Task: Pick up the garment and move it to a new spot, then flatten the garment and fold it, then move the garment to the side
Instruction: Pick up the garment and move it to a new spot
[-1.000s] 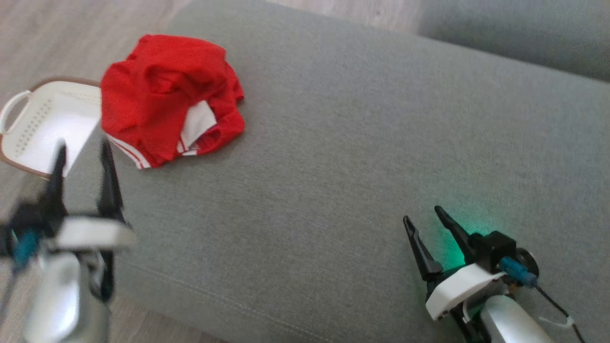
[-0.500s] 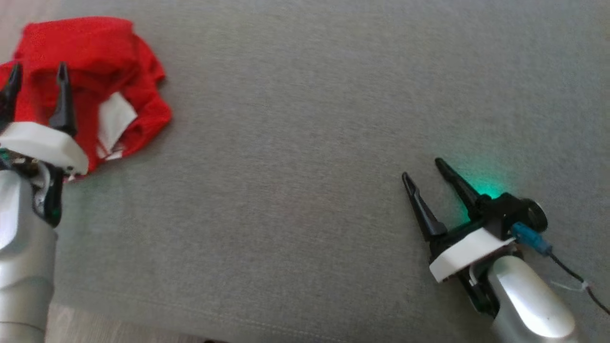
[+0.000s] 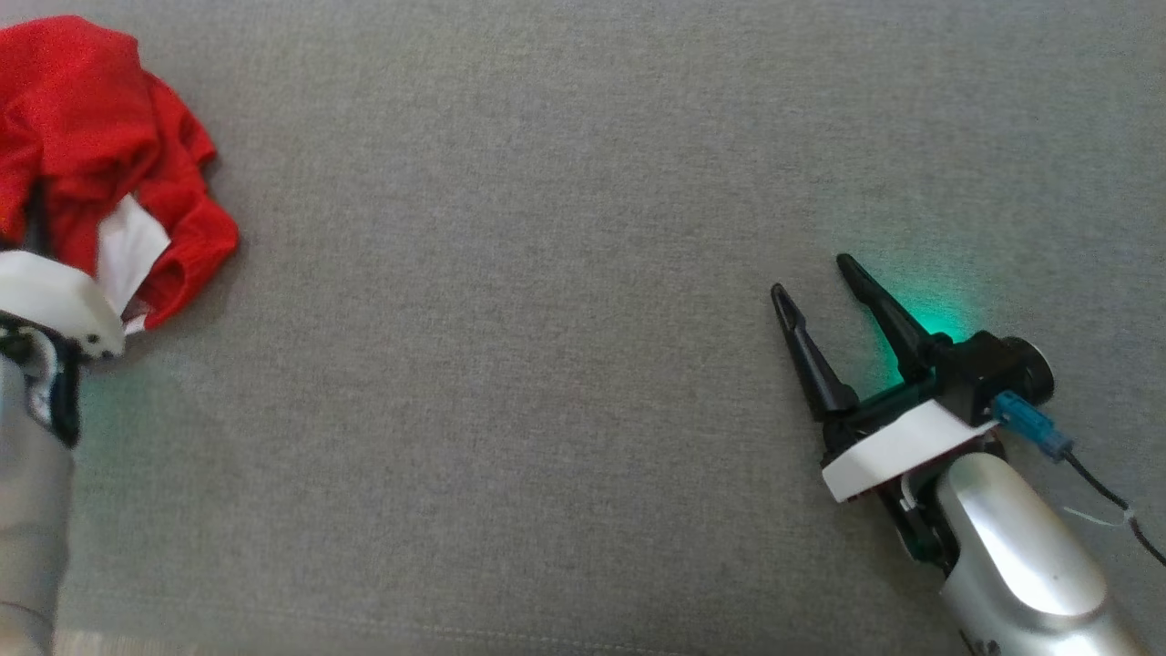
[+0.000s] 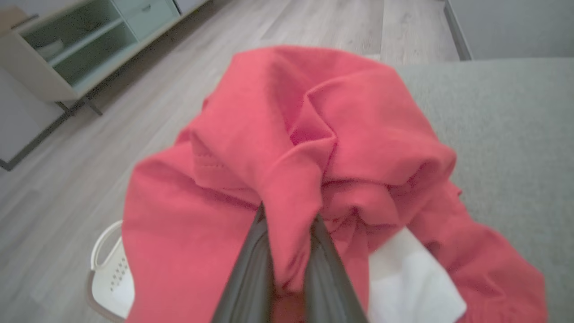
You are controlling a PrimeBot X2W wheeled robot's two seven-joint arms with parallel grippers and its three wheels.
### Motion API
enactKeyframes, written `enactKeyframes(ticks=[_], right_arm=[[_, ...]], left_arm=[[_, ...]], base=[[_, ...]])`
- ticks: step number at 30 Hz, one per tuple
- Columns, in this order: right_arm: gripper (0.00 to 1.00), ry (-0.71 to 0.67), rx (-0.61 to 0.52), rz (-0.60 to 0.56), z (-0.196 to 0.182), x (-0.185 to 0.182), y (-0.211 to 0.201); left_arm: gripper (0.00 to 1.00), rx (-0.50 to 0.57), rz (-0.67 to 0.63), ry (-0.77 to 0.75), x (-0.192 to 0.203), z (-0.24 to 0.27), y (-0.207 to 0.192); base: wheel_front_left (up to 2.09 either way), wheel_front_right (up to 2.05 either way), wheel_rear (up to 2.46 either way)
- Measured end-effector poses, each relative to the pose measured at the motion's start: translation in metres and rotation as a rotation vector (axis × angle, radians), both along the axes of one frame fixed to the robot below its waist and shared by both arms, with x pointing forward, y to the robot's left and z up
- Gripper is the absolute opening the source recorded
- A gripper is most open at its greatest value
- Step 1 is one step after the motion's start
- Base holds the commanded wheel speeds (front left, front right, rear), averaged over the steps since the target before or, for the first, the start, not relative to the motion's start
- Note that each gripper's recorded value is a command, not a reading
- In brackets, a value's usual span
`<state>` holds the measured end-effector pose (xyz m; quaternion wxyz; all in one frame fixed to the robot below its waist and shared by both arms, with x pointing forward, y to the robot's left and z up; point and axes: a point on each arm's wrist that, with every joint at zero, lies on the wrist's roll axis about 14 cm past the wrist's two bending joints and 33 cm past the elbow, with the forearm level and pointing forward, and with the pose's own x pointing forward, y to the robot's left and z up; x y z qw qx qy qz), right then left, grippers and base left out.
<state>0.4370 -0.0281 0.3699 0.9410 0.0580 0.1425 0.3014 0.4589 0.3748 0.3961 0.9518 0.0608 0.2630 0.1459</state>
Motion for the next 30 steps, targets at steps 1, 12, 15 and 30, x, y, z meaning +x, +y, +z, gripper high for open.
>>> enactKeyframes(ticks=[1,12,15,30], right_arm=[[1.00,0.000,-0.005,-0.008,0.000,0.000,-0.003],[1.00,0.023,0.010,-0.113,0.014,-0.026,-0.023],[1.00,0.015,0.022,-0.153,0.023,-0.032,-0.031],[1.00,-0.031,0.041,-0.334,0.052,-0.059,-0.077]], left_arm=[[0.00,0.019,-0.011,-0.029,0.005,0.008,0.001],[0.00,0.107,-0.377,-0.535,0.105,0.160,-0.103],[0.00,0.045,-0.520,-0.646,0.119,0.191,-0.173],[0.00,-0.499,-1.089,-0.761,0.042,0.226,-0.470]], base=[[0.00,0.00,0.00],[0.00,0.00,0.00],[0.00,0.00,0.00],[0.00,0.00,0.00]])
